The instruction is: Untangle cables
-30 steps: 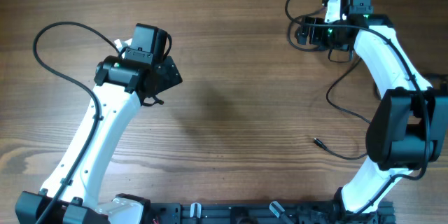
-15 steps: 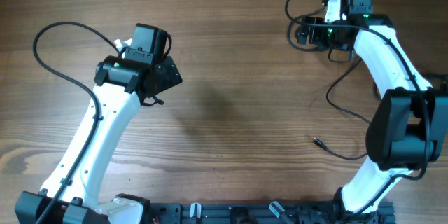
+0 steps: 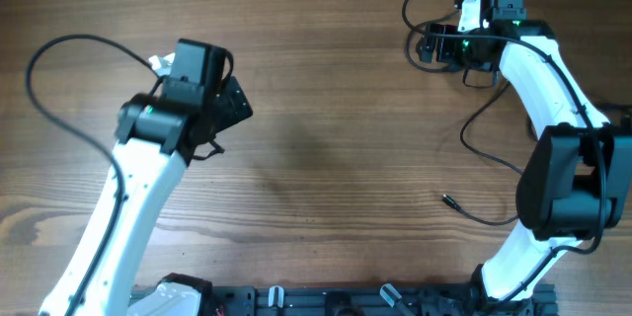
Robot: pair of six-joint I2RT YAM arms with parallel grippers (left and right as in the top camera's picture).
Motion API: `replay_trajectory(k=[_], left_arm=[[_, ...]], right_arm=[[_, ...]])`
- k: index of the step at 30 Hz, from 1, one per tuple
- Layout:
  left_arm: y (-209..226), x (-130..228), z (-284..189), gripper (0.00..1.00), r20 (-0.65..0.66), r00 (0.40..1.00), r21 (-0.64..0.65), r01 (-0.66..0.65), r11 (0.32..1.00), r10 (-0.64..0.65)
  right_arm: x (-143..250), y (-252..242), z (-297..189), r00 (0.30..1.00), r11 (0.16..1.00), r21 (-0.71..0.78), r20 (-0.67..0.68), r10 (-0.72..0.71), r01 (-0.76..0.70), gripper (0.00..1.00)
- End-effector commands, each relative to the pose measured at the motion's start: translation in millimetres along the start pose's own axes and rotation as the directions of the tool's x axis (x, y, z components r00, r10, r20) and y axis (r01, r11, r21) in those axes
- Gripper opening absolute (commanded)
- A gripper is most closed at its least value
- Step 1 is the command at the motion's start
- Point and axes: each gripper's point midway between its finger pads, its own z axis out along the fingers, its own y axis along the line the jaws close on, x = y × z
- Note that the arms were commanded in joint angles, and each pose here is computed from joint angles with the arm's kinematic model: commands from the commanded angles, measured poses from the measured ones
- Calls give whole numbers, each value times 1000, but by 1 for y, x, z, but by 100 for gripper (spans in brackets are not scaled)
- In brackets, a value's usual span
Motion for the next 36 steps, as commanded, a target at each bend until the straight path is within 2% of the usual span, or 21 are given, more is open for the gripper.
replay_trajectory(k=[1, 9, 22, 27, 32, 36], left_arm=[[0, -9, -25, 100, 67, 997, 55, 34, 998, -38], [3, -13, -46, 100, 120, 991, 100, 47, 994, -59], [17, 4, -36, 100, 113, 992, 73, 44, 996, -52], [-9, 13, -1, 100, 185, 977, 271, 52, 961, -105], [-25, 29, 27, 100, 290, 941, 471, 19, 882, -175], [-15, 54, 43, 100, 333, 920, 536, -5, 844, -206]], right_arm=[[2, 2, 2, 1000, 1000, -17, -4, -14, 14, 100], [2, 2, 2, 1000, 1000, -17, -4, -14, 14, 100], [2, 2, 2, 1000, 1000, -17, -4, -14, 14, 100], [2, 2, 2, 1000, 1000, -17, -4, -14, 14, 100], [2, 2, 2, 1000, 1000, -17, -4, -14, 14, 100], [2, 2, 2, 1000, 1000, -17, -4, -14, 14, 100]])
